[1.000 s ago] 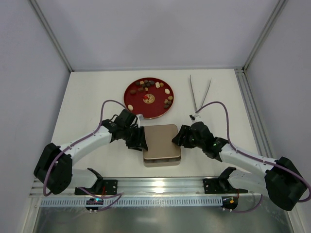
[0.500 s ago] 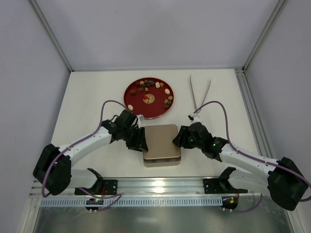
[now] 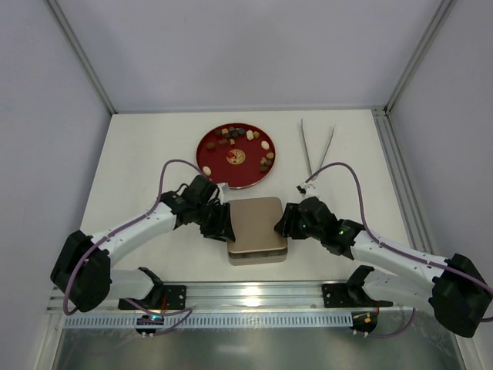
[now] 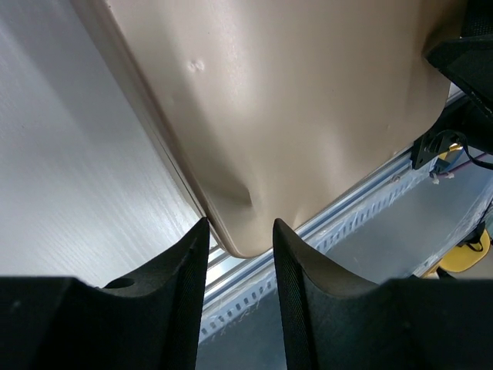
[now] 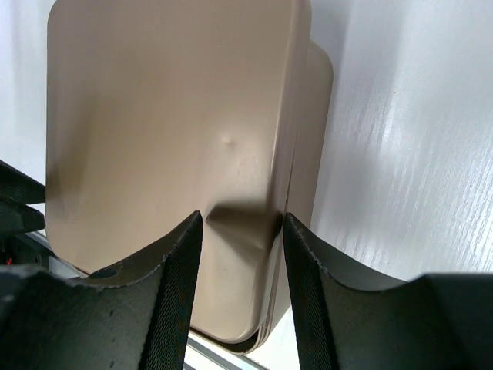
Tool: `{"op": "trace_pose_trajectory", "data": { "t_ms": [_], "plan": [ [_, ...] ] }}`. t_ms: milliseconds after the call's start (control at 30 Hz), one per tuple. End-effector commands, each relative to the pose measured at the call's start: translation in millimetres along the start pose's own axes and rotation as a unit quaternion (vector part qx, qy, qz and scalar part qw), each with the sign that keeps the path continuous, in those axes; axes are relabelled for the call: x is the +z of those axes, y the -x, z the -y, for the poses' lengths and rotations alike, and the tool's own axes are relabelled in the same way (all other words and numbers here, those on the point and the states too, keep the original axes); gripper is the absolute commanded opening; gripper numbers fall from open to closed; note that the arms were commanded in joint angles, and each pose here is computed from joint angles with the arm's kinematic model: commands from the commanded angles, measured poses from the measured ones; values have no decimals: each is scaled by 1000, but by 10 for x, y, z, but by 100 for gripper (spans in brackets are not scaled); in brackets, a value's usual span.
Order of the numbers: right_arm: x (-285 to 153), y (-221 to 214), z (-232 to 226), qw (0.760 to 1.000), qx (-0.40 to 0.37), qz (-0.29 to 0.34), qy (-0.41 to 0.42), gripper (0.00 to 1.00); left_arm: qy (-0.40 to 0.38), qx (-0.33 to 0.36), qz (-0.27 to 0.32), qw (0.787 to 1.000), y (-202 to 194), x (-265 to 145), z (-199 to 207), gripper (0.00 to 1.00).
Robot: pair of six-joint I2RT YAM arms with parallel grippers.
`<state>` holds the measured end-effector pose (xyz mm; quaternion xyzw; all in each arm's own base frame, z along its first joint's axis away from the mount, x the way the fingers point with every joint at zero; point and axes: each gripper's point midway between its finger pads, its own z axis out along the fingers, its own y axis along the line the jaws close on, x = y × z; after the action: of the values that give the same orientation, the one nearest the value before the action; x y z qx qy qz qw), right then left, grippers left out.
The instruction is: Pack the chocolate
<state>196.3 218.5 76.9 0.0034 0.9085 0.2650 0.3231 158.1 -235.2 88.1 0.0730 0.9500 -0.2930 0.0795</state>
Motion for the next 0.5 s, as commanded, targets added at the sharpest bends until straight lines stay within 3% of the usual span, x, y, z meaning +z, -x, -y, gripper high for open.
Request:
{"op": "trace_pose_trajectory", "data": {
  "t_ms": [0, 467],
  "plan": [
    [-93, 173, -140, 1000, -6, 27, 13, 48, -18, 6, 14, 1000, 32, -98, 121, 38],
    [-176, 64, -162, 1000, -7, 15, 17, 48, -24, 4, 8, 1000, -86, -114, 104, 38]
  ]
}}
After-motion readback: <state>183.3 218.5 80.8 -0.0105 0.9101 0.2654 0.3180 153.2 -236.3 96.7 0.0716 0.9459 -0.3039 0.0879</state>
